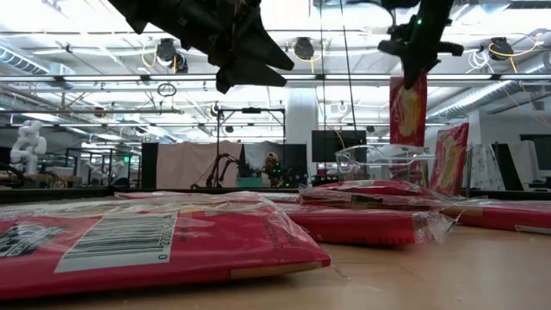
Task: Sort popcorn bags into baskets
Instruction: Put the red popcorn bag into the transparent bin
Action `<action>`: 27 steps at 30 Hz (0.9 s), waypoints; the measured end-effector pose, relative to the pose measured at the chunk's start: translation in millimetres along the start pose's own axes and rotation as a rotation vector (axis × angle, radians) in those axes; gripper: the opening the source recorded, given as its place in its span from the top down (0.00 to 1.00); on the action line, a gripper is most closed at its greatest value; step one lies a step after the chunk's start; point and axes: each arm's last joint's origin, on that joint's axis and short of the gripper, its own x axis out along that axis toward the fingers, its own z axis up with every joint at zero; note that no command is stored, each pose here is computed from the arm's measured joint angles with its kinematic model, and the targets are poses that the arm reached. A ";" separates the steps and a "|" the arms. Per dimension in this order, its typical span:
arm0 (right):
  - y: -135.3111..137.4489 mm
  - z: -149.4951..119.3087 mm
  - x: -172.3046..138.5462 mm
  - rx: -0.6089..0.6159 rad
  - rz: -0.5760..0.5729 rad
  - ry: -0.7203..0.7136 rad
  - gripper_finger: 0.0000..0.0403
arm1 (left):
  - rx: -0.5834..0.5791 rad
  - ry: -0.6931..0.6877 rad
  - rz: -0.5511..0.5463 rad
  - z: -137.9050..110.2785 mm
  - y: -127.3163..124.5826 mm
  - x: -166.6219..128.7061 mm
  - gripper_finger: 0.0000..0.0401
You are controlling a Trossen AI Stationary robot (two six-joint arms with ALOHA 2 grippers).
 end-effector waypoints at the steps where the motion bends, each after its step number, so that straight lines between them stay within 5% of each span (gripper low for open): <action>1: 1.0 0.7 3.1 -0.002 -0.006 0.009 0.97 | 0.000 0.000 0.000 0.0 0.0 0.0 0.54; 27: 0.1 -28.6 59.7 0.058 -0.137 0.140 0.97 | -0.008 0.001 0.000 -0.2 0.0 0.1 0.54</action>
